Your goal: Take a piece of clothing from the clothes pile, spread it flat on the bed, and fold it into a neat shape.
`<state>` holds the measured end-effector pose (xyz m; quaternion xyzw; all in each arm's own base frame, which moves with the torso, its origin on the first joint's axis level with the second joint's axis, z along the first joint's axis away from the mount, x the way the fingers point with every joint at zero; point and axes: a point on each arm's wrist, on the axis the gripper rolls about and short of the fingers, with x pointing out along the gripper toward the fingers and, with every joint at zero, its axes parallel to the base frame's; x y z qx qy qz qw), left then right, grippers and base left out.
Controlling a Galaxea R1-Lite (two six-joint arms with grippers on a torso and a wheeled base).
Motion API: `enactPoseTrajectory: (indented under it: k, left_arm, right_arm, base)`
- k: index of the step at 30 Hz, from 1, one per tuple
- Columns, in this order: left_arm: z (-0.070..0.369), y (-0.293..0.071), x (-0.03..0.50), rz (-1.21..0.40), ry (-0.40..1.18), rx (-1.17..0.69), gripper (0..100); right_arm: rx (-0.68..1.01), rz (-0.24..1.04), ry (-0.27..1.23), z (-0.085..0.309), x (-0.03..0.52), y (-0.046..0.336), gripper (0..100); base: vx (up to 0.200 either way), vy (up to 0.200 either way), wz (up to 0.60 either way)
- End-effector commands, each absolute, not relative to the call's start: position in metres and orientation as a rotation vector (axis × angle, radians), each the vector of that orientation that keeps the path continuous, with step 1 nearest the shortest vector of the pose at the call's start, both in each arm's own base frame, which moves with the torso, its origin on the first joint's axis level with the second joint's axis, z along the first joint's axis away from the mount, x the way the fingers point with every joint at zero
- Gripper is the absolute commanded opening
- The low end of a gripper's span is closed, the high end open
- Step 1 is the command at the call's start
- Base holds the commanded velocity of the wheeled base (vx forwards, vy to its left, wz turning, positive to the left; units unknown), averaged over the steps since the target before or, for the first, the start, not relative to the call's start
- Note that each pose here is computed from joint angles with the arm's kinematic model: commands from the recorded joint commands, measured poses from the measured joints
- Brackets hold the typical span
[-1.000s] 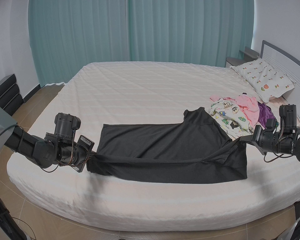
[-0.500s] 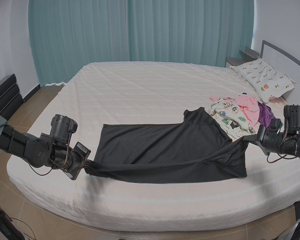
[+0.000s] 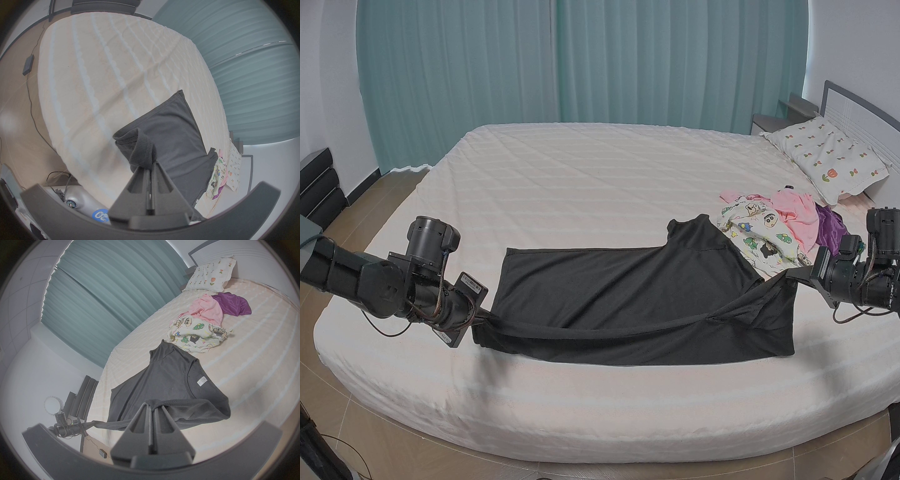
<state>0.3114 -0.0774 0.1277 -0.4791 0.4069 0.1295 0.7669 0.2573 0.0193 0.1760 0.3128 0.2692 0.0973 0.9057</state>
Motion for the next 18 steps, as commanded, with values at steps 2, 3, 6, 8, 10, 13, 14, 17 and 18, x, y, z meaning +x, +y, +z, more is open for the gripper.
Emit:
enactPoseTrajectory:
  k: [2,3,6,8,10,13,14,17,18]
  left_arm:
    - [0.115,-0.074,0.336,0.317,0.88,-1.051,0]
    - [0.115,-0.073,0.338,0.319,0.877,-1.055,0]
    - [0.112,-0.073,0.345,0.328,0.873,-1.065,0]
    - [0.108,-0.072,0.353,0.339,0.872,-1.074,0]
    - [0.106,-0.071,0.358,0.346,0.869,-1.083,0]
    - [0.102,-0.072,0.363,0.352,0.871,-1.091,0]
    - [0.098,-0.073,0.368,0.354,0.877,-1.088,0]
    - [0.092,-0.075,0.378,0.353,0.879,-1.087,0]
    - [0.089,-0.076,0.382,0.353,0.879,-1.087,0]
  right_arm:
    - [0.649,0.195,0.573,0.171,0.274,0.02,0]
    - [0.649,0.195,0.573,0.17,0.276,0.02,0]
    - [0.649,0.193,0.575,0.169,0.282,0.021,0]
    - [0.649,0.189,0.581,0.167,0.29,0.021,0]
    - [0.65,0.188,0.585,0.165,0.294,0.021,0]
    - [0.651,0.185,0.593,0.163,0.297,0.021,0]
    - [0.651,0.182,0.602,0.159,0.3,0.021,0]
    - [0.653,0.185,0.598,0.16,0.305,0.021,0]
    - [0.655,0.183,0.601,0.158,0.307,0.021,0]
  base:
    - [0.0,0.0,0.0]
    - [0.0,0.0,0.0]
    - [0.0,0.0,0.0]
    - [0.0,0.0,0.0]
    - [0.0,0.0,0.0]
    - [0.0,0.0,0.0]
    - [0.0,0.0,0.0]
    - [0.0,0.0,0.0]
    - [0.0,0.0,0.0]
